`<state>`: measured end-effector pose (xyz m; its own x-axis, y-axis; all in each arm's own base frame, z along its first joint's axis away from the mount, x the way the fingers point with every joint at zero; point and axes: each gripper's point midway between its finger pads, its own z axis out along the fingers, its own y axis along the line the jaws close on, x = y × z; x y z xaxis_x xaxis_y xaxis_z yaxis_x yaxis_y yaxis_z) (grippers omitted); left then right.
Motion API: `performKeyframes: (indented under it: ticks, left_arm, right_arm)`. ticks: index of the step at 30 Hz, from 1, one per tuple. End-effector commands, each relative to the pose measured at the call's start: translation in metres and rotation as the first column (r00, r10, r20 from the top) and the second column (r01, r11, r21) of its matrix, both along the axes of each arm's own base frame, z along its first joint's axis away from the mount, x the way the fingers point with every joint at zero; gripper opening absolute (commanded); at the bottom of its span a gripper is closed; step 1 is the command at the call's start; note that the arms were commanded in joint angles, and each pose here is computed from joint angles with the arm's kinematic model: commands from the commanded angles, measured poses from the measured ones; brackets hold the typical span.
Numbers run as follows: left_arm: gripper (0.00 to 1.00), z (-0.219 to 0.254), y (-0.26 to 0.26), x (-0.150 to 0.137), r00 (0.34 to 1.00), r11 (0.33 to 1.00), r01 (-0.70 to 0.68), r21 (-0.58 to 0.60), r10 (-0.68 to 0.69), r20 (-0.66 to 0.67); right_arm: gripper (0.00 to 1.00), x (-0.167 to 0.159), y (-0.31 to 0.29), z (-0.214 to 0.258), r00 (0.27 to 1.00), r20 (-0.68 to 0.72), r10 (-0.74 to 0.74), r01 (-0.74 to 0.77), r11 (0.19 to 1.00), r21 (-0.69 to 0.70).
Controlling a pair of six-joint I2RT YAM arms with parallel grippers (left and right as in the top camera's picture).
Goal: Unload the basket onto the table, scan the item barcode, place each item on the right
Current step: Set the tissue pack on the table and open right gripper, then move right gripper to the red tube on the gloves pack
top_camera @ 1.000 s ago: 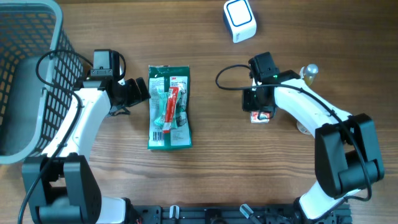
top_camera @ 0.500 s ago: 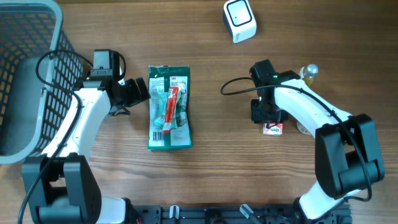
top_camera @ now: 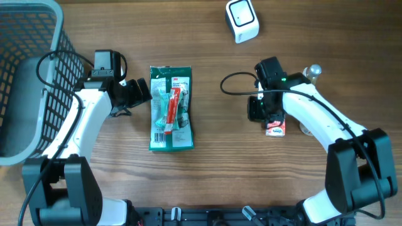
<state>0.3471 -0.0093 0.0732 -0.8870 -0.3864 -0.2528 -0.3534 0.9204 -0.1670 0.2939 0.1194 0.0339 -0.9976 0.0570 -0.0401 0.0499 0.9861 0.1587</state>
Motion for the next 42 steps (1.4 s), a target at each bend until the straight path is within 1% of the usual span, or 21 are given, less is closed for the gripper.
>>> performKeyframes:
  ticks: [1, 6, 8, 12, 17, 19, 21, 23, 26, 29, 30, 31, 32, 33, 34, 35, 36, 37, 39, 42]
  left_arm:
    - [1.0, -0.004, 0.001, -0.001, 1.0, 1.0, 0.005, 0.007, -0.005, -0.011]
    - [1.0, -0.004, 0.001, -0.001, 1.0, 1.0, 0.005, 0.007, -0.005, -0.011]
    - [1.0, -0.004, 0.001, -0.001, 1.0, 1.0, 0.005, 0.007, -0.005, -0.011]
    - [1.0, -0.004, 0.001, -0.001, 1.0, 1.0, 0.005, 0.007, -0.005, -0.011]
    - [1.0, -0.004, 0.001, -0.001, 1.0, 1.0, 0.005, 0.007, -0.005, -0.011]
    - [1.0, -0.004, 0.001, -0.001, 1.0, 1.0, 0.005, 0.007, -0.005, -0.011]
    - [1.0, -0.004, 0.001, -0.001, 1.0, 1.0, 0.005, 0.007, -0.005, -0.011]
    - [1.0, -0.004, 0.001, -0.001, 1.0, 1.0, 0.005, 0.007, -0.005, -0.011]
    - [1.0, -0.004, 0.001, -0.001, 1.0, 1.0, 0.005, 0.007, -0.005, -0.011]
    - [1.0, -0.004, 0.001, -0.001, 1.0, 1.0, 0.005, 0.007, -0.005, -0.011]
    - [1.0, -0.004, 0.001, -0.001, 1.0, 1.0, 0.005, 0.007, -0.005, -0.011]
    - [1.0, -0.004, 0.001, -0.001, 1.0, 1.0, 0.005, 0.007, -0.005, -0.011]
    - [1.0, -0.004, 0.001, -0.001, 1.0, 1.0, 0.005, 0.007, -0.005, -0.011]
    - [1.0, -0.004, 0.001, -0.001, 1.0, 1.0, 0.005, 0.007, -0.005, -0.011]
    - [1.0, -0.004, 0.001, -0.001, 1.0, 1.0, 0.005, 0.007, -0.005, -0.011]
    - [1.0, -0.004, 0.001, -0.001, 1.0, 1.0, 0.005, 0.007, -0.005, -0.011]
    - [1.0, -0.004, 0.001, -0.001, 1.0, 1.0, 0.005, 0.007, -0.005, -0.011]
    - [1.0, -0.004, 0.001, -0.001, 1.0, 1.0, 0.005, 0.007, -0.005, -0.011]
    - [1.0, -0.004, 0.001, -0.001, 1.0, 1.0, 0.005, 0.007, -0.005, -0.011]
    - [1.0, -0.004, 0.001, -0.001, 1.0, 1.0, 0.005, 0.007, -0.005, -0.011]
  right_arm:
    - [0.12, -0.011, 0.0, -0.01, 1.0, -0.021, -0.019, 0.019, 1.0, 0.007]
    - [0.11, -0.017, -0.02, -0.015, 0.997, -0.031, -0.071, 0.068, 0.993, -0.098]
    - [0.11, -0.02, -0.032, -0.015, 0.994, -0.031, -0.107, 0.1, 0.981, -0.166]
    - [0.11, -0.025, -0.052, -0.014, 0.994, -0.027, -0.11, 0.099, 0.957, -0.274]
    - [0.11, -0.028, -0.056, -0.014, 0.993, -0.038, -0.109, 0.093, 0.952, -0.293]
    - [0.12, -0.03, -0.048, -0.014, 0.993, -0.055, -0.106, 0.089, 0.964, -0.251]
    - [0.12, -0.031, -0.024, -0.015, 0.991, -0.086, -0.1, 0.089, 0.989, -0.121]
    - [0.12, -0.024, 0.013, -0.01, 0.994, -0.084, -0.07, 0.076, 0.995, 0.07]
    - [0.12, -0.005, 0.046, -0.005, 0.999, 0.013, -0.044, 0.042, 0.987, 0.154]
    - [0.17, 0.012, 0.089, 0.006, 0.988, 0.15, 0.026, -0.061, 0.972, 0.228]
    - [0.21, 0.017, 0.1, 0.01, 0.98, 0.193, 0.042, -0.09, 0.965, 0.246]
    - [0.21, 0.021, 0.109, 0.014, 0.972, 0.229, 0.054, -0.115, 0.958, 0.262]
    - [0.24, 0.026, 0.119, 0.019, 0.961, 0.268, 0.064, -0.141, 0.95, 0.277]
    - [0.31, 0.033, 0.127, 0.025, 0.947, 0.313, 0.064, -0.162, 0.941, 0.296]
    - [0.47, 0.039, 0.131, 0.029, 0.937, 0.343, 0.059, -0.172, 0.936, 0.308]
    - [0.67, 0.049, 0.137, 0.037, 0.92, 0.389, 0.048, -0.186, 0.927, 0.326]
    - [0.94, 0.054, 0.14, 0.042, 0.907, 0.418, 0.044, -0.199, 0.921, 0.335]
    - [1.0, 0.059, 0.143, 0.046, 0.897, 0.441, 0.037, -0.207, 0.916, 0.344]
    - [0.99, 0.067, 0.148, 0.055, 0.877, 0.48, 0.021, -0.22, 0.906, 0.362]
    - [0.99, 0.055, 0.165, 0.059, 0.883, 0.465, 0.059, -0.276, 0.867, 0.415]
